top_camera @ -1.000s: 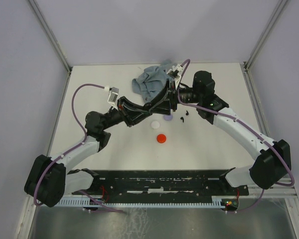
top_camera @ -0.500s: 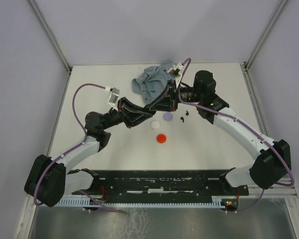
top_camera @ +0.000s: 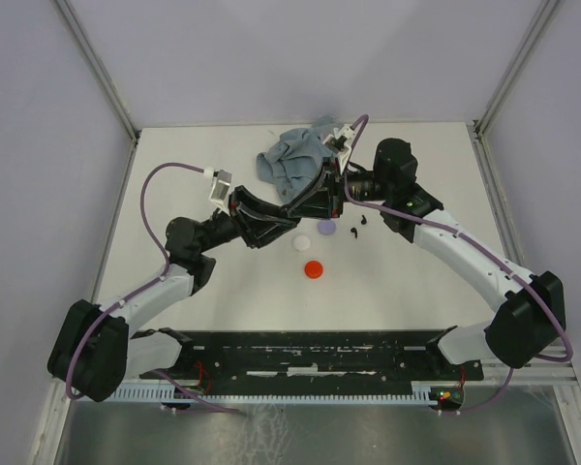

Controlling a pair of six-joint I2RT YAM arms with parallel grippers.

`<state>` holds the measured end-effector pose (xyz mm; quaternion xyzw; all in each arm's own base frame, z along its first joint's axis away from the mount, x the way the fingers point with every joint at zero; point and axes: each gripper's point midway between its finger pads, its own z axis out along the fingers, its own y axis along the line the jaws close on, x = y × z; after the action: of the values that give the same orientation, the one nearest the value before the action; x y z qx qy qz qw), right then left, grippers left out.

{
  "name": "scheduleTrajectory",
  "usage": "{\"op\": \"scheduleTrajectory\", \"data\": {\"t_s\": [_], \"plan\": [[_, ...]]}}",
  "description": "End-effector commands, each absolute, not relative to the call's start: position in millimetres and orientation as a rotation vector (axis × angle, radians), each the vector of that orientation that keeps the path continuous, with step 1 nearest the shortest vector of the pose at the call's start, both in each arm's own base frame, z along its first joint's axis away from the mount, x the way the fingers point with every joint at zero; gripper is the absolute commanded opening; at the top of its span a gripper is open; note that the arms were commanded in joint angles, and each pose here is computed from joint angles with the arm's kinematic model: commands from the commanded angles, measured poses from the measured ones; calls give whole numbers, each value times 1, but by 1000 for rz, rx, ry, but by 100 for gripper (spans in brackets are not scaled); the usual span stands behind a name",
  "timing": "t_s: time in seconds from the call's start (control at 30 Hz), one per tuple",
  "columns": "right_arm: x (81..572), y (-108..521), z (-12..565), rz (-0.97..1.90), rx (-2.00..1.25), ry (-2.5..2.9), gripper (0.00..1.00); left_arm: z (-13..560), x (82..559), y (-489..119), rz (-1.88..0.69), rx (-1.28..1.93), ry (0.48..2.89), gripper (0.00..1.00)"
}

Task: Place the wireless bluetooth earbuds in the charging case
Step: Open the charging case.

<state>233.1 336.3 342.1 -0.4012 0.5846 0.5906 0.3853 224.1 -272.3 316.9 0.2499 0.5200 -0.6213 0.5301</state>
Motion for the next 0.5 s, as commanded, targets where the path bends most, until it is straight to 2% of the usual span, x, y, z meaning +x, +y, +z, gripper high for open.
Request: {"op": "scheduleTrajectory", "data": {"t_s": [0.0, 0.1, 0.17, 0.2, 0.33, 0.47], "plan": [[234, 339, 354, 1468, -1045, 1404, 10, 335, 225, -273, -1471, 596, 1167, 46], [234, 338, 353, 1462, -1049, 1407, 10, 334, 225, -273, -1465, 597, 1159, 25], [236, 337, 352, 1441, -1051, 1417, 17, 331, 224, -273, -1448, 616, 1149, 8], [236, 337, 352, 1431, -1054, 1420, 20, 329, 222, -274, -1435, 634, 1141, 4], [240, 333, 351, 1371, -1054, 1443, 37, 322, 215, -274, -1347, 718, 1094, 3], [247, 330, 348, 1317, -1039, 1465, 48, 314, 209, -274, -1263, 807, 1060, 3]]}}
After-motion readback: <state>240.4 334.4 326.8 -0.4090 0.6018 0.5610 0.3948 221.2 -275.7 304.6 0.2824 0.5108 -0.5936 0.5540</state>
